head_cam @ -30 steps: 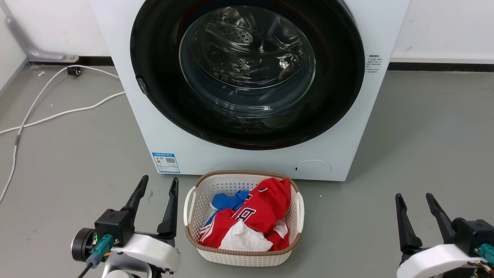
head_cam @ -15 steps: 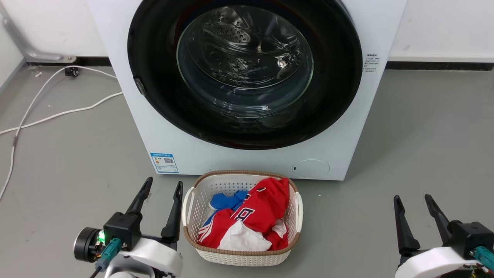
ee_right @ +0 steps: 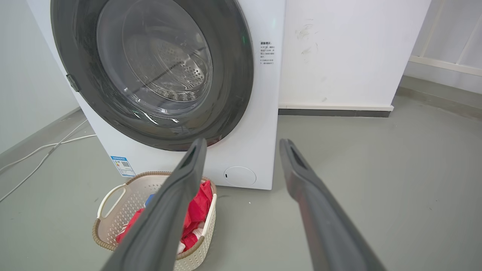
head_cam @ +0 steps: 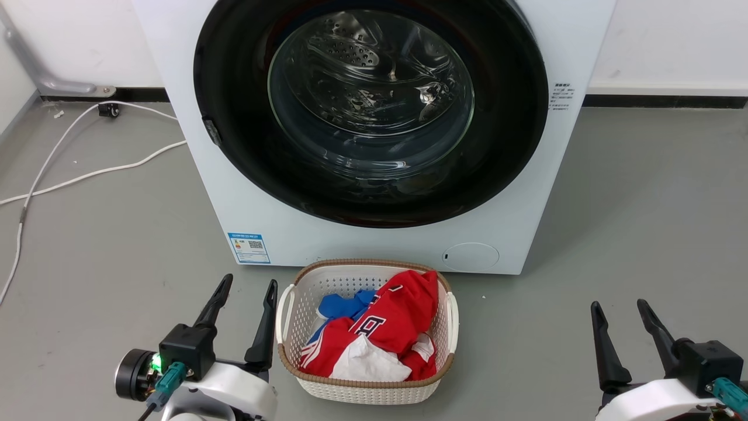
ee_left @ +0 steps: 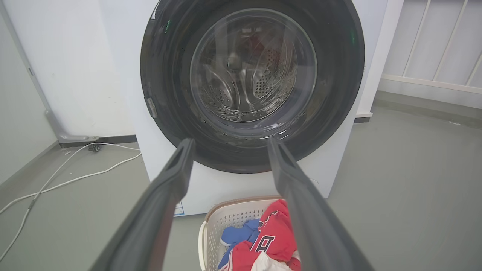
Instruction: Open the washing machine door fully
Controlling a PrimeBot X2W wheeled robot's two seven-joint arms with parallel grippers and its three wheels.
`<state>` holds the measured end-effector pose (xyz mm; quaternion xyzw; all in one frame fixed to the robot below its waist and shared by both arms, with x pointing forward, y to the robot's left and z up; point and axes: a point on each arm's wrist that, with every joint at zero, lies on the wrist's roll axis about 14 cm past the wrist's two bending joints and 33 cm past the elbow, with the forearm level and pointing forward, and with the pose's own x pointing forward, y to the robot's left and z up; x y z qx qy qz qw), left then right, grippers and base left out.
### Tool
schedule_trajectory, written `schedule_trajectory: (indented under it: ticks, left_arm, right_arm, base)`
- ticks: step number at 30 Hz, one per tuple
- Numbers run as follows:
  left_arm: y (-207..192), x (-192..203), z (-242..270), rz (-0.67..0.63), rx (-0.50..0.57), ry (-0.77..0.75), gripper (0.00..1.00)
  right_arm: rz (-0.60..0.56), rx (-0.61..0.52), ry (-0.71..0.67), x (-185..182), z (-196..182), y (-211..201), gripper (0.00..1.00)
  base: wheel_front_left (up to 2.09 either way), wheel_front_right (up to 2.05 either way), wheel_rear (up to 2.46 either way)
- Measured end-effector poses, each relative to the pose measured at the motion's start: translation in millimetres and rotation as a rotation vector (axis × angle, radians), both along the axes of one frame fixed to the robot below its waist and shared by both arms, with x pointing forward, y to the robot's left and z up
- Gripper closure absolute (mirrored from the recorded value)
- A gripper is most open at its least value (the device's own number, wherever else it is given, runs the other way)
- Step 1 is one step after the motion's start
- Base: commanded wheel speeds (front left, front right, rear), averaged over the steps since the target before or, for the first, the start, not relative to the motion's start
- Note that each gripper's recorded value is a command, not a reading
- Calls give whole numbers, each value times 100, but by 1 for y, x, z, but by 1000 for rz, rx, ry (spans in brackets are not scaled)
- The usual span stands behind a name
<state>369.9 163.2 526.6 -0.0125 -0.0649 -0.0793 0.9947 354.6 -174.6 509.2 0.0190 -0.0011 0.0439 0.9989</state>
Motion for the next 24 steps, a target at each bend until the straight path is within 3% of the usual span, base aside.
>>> schedule_trajectory:
  ticks: [8,9,10,11,15,18,20,24]
  left_arm:
    - [2,1,-3,8,-6,9,0]
    - [2,2,-3,9,-7,10,0]
    - [2,2,-3,10,-8,11,0]
    - [3,2,-3,11,-9,11,0]
    - [4,2,-4,16,-12,14,0]
    - [4,3,-4,21,-17,13,0]
    - [5,3,-4,24,-20,13,0]
    - [5,4,-4,26,-26,14,0]
  right_arm:
    - [-7,31,10,0,-4,-2,0]
    - [-8,37,11,1,-4,-2,41]
    - [-9,52,11,1,-4,-2,93]
    - [-10,62,13,1,-5,-2,100]
    - [-25,168,37,1,-10,-4,100]
    - [-49,389,64,0,-17,-6,100]
    - [-52,445,55,2,-14,-6,100]
    - [-80,717,53,8,-11,-11,100]
  base:
    - [0,0,0]
    - [0,0,0]
    - [0,0,0]
    - [0,0,0]
    - [0,0,0]
    - [0,0,0]
    - [0,0,0]
    - [0,0,0]
